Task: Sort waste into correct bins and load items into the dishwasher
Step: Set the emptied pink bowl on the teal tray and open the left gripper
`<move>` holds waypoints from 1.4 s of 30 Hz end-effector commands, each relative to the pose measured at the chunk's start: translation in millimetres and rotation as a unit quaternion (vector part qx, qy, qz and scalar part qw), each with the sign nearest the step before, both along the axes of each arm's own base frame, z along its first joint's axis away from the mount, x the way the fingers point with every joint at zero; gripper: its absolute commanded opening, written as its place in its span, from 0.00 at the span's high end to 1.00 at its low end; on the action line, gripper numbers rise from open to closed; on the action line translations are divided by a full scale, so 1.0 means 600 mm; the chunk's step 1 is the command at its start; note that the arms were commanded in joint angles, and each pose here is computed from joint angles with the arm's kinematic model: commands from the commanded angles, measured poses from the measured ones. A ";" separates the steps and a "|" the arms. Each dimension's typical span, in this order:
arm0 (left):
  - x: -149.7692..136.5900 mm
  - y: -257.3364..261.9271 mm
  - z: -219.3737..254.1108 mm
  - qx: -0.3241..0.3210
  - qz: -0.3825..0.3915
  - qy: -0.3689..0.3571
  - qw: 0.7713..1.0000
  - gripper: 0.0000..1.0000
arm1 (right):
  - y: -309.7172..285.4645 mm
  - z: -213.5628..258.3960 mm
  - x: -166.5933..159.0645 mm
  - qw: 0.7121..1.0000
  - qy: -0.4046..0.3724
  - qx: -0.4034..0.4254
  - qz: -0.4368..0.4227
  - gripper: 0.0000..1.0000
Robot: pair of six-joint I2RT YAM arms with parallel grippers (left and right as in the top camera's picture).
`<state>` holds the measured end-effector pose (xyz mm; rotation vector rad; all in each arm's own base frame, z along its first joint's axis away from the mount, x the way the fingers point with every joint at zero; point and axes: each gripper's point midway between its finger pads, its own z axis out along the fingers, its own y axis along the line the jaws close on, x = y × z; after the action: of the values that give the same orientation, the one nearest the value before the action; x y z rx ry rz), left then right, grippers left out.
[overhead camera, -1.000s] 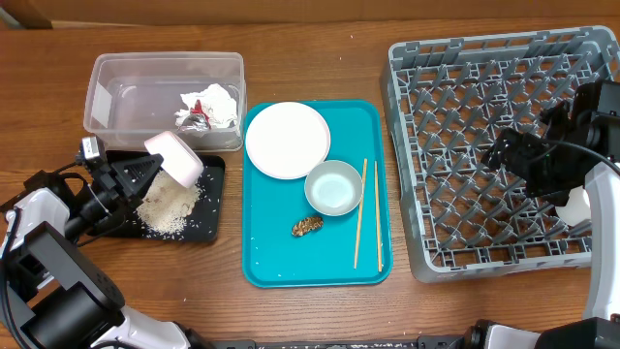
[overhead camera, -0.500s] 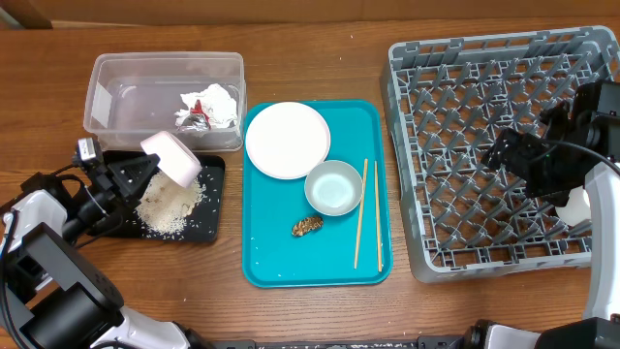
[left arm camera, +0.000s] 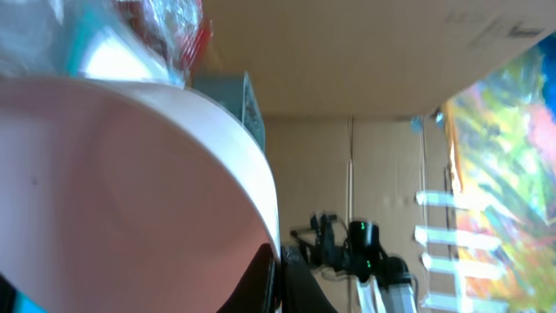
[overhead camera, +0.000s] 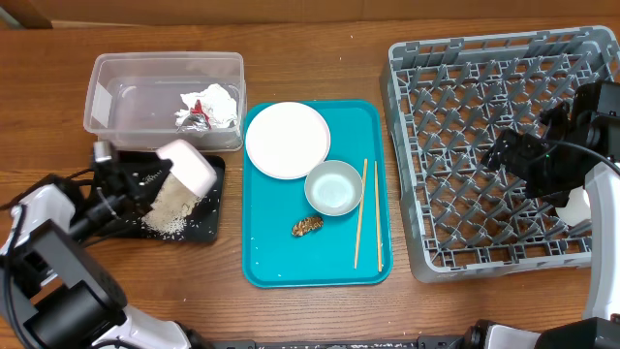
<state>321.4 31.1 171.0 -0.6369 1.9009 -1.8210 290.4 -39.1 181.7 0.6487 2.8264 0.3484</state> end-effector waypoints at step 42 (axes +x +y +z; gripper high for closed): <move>-0.080 -0.384 -0.157 0.500 -0.428 0.063 0.750 0.64 | -0.002 0.017 0.007 1.000 -0.017 -0.009 0.004 0.00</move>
<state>264.7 -199.9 76.6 0.6806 3.0811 -0.7789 290.5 -39.1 181.7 0.6486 2.8261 0.3478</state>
